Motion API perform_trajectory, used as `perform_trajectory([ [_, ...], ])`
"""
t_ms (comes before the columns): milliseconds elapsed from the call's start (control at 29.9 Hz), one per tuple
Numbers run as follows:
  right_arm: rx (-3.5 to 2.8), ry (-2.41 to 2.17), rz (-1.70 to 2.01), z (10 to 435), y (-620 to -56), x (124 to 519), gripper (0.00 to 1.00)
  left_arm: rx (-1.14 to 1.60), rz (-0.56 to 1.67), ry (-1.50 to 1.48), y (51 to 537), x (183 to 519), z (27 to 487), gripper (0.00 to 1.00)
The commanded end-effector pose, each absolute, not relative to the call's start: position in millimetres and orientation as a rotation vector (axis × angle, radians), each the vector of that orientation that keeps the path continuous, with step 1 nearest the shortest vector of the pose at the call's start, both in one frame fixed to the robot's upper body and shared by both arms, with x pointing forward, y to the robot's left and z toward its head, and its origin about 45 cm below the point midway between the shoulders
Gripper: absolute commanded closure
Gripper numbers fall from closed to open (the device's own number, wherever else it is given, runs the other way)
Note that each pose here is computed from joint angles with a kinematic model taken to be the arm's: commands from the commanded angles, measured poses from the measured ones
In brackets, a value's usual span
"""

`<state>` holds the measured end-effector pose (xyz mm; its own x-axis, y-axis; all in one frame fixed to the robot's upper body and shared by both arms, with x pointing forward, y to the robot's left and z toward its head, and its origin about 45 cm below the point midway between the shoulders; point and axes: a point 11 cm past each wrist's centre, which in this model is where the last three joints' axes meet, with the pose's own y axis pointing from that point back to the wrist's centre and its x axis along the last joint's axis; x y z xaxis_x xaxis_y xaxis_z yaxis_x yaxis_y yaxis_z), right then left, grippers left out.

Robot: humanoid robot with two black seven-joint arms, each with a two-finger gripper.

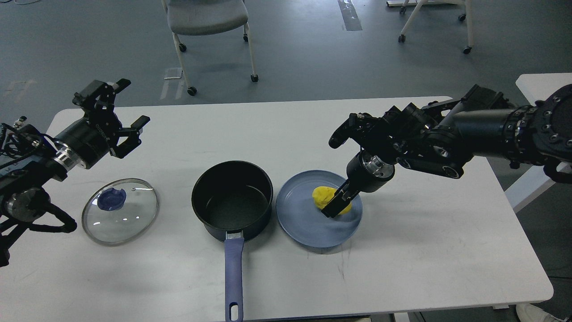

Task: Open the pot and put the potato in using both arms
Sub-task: 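Reach the right gripper down to the yellow potato on the plate, then grasp the potato with the right gripper and lift it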

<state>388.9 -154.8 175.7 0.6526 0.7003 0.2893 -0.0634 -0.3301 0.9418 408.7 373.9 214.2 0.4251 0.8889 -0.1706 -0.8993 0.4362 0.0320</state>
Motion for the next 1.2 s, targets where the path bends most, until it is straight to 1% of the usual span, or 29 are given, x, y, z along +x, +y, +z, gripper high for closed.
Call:
perform_trajectory([
  [0,1.744,0.530,0.852,169,-152,386,0.01,-0.066,1.121,0.170,375,409,214,0.02],
  [100,1.736,0.530,0.861,165,-153,387,0.03,-0.068,1.121,0.170,375,409,214,0.02],
  [201,1.735,0.522,0.885,164,-152,388,0.09,-0.071,1.122,0.169,375,409,215,0.02],
  [267,1.735,0.519,0.888,164,-153,389,0.15,-0.071,1.122,0.169,375,409,215,0.02],
  [301,1.732,0.520,0.889,164,-154,389,0.19,-0.071,1.122,0.169,375,409,215,0.02],
  [334,1.727,0.521,0.892,163,-155,389,0.31,-0.069,1.124,0.168,376,409,215,0.02],
  [401,1.727,0.514,0.914,163,-155,390,0.40,-0.069,1.124,0.168,376,409,215,0.02],
  [434,1.725,0.512,0.922,163,-155,390,0.42,-0.072,1.123,0.166,375,410,216,0.02],
  [468,1.724,0.511,0.928,162,-157,390,0.49,-0.072,1.123,0.166,375,410,216,0.02],
  [535,1.722,0.514,0.929,161,-157,390,0.59,-0.072,1.123,0.166,375,410,216,0.02],
  [568,1.723,0.514,0.929,160,-157,389,0.71,-0.072,1.123,0.166,375,410,216,0.02],
  [602,1.725,0.513,0.927,160,-157,389,0.79,-0.071,1.124,0.165,376,410,217,0.02],
  [702,1.716,0.489,0.945,171,-159,397,0.84,-0.071,1.125,0.164,376,410,217,0.02],
  [769,1.716,0.473,0.953,177,-160,400,0.85,-0.073,1.126,0.165,376,410,217,0.02],
  [1003,1.797,0.334,1.057,237,-140,422,0.85,-0.071,1.125,0.164,376,410,217,0.02],
  [1069,1.843,0.294,1.108,259,-123,426,0.84,-0.071,1.125,0.164,376,410,217,0.02],
  [1170,1.895,0.251,1.125,275,-108,428,0.84,-0.071,1.125,0.164,376,410,217,0.02],
])
